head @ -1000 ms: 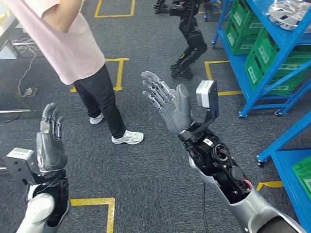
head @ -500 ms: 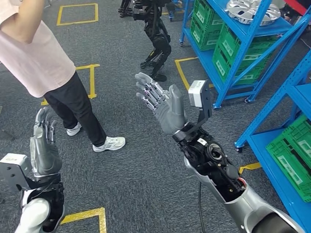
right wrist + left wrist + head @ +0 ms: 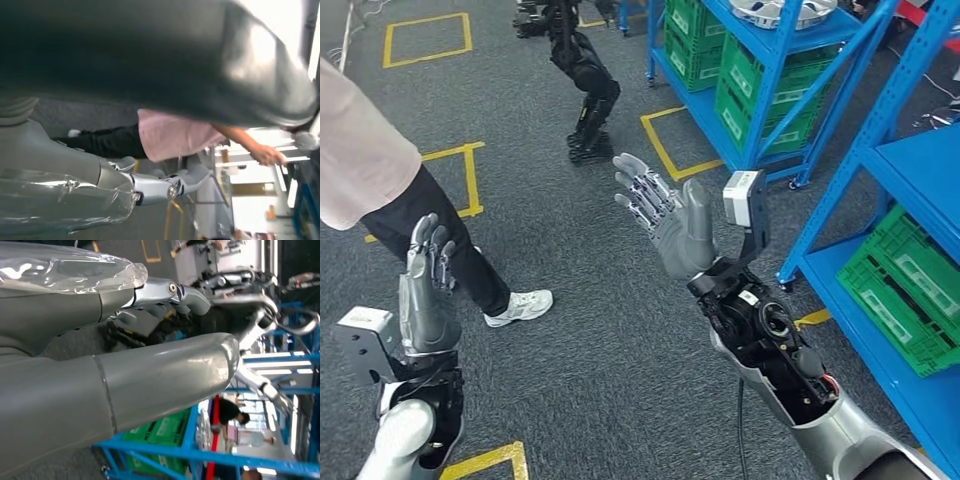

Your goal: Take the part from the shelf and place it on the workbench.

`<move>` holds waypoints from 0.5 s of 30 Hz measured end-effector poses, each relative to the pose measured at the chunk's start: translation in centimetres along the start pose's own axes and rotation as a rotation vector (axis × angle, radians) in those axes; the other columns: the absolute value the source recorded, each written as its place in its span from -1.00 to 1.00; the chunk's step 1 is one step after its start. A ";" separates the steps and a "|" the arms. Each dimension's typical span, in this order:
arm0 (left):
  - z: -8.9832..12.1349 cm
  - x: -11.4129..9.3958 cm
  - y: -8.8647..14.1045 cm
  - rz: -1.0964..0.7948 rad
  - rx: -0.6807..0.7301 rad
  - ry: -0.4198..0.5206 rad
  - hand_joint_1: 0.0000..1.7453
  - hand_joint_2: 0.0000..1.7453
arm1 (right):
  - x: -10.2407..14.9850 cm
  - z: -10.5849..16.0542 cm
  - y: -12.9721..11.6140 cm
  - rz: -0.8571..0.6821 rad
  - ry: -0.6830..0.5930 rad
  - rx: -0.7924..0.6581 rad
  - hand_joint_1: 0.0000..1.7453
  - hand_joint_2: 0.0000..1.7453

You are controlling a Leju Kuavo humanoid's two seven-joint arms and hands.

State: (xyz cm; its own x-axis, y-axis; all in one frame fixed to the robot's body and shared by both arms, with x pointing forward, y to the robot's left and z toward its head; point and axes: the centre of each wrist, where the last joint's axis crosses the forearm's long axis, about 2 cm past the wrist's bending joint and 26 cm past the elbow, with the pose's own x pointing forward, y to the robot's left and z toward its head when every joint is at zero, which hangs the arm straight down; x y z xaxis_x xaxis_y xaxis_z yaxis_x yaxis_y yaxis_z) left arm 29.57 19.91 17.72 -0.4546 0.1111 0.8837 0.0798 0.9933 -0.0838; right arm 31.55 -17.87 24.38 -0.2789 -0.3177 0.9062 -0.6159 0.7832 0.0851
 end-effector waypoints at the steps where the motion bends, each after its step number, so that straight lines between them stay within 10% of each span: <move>1: 0.0 0.0 0.0 0.001 -0.002 -0.002 -1.00 -1.00 | 0.0 0.0 0.0 0.000 -0.001 0.000 -1.00 -1.00; 15: 0.0 0.0 0.0 0.004 -0.006 -0.008 -1.00 -1.00 | 0.0 0.1 0.0 -0.002 -0.003 -0.002 -1.00 -1.00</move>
State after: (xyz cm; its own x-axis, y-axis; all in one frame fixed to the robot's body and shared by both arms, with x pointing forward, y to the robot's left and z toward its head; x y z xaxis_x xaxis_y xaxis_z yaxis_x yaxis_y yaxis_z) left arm 29.61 19.88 17.70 -0.4617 0.1151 0.8796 0.0867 0.9927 -0.0844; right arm 31.47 -17.89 24.34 -0.2804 -0.3208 0.9047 -0.6147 0.7839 0.0874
